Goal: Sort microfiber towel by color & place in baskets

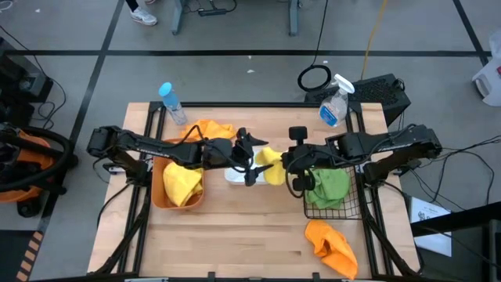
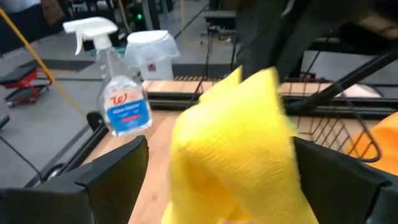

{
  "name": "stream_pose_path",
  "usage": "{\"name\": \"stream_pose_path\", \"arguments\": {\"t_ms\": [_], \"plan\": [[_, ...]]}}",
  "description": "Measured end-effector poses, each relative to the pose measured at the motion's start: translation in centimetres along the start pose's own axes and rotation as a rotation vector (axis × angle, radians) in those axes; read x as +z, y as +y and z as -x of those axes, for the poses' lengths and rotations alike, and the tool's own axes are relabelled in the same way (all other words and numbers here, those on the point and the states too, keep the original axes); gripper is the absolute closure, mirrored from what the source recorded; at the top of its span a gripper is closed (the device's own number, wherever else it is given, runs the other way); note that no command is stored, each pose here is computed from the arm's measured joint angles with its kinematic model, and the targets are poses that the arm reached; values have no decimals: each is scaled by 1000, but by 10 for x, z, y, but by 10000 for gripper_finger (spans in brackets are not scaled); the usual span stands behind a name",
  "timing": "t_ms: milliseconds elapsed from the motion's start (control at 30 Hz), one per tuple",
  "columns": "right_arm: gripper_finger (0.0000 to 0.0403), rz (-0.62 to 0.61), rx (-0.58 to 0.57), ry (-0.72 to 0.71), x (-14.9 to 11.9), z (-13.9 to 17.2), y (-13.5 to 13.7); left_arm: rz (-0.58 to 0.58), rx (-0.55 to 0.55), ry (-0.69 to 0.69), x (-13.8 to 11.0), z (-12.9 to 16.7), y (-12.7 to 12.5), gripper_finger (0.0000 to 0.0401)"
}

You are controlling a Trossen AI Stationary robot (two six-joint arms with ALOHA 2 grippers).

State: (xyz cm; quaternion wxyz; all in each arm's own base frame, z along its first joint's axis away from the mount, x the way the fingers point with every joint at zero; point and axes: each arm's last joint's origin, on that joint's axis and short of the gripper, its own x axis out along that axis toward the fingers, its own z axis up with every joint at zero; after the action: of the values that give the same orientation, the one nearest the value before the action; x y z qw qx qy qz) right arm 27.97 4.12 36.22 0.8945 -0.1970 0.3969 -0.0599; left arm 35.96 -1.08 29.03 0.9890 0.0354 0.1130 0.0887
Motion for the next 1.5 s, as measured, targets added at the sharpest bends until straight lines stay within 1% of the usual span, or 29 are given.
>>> {"name": "stream_pose_path", "arguments": {"t_ms": [100, 167, 233, 333, 467, 600, 633, 733, 867, 1000, 1100, 1200, 1333, 1433, 1500], "plan": [[402, -7, 0, -2, 0, 0, 0, 12, -27, -3, -4, -7, 4, 32], [402, -7, 0, -3, 0, 0, 0, 12, -59, 23, -8, -8, 4, 51], [402, -9, -2, -8, 1, 0, 0, 31, -86, 17, -10, -12, 3, 79], [402, -8, -3, -15, 2, 0, 0, 34, -128, 38, -15, -15, 2, 132], [402, -7, -5, -23, 2, 0, 0, 34, -150, 43, -19, -19, 0, 228], [392, -35, -7, -36, 4, 0, -1, 32, -150, 66, -20, -17, 1, 360], [384, -50, -5, -35, 4, 0, -1, 34, -150, 77, -18, -14, 1, 378], [352, -84, -1, -26, 3, 0, 0, 50, -156, 89, -8, 1, 2, 384], [297, -77, 10, 12, -1, 1, 2, 31, -139, 160, 4, 32, -3, 393], [247, -72, 17, 13, -1, 3, 7, 41, -65, 252, 15, 77, -2, 394], [223, -92, 25, 24, -2, 4, 10, 78, -8, 320, 19, 114, -5, 394], [211, -111, 19, 35, -3, 5, 12, 130, 32, 338, 23, 152, -8, 394], [210, -117, -15, 49, -6, 3, 19, 185, 96, 344, 22, 195, -10, 394], [214, -123, -21, 62, -10, 1, 25, 220, 121, 357, 18, 219, -7, 394], [217, -132, -15, 69, -12, 0, 29, 231, 131, 398, 12, 231, -4, 394]]}}
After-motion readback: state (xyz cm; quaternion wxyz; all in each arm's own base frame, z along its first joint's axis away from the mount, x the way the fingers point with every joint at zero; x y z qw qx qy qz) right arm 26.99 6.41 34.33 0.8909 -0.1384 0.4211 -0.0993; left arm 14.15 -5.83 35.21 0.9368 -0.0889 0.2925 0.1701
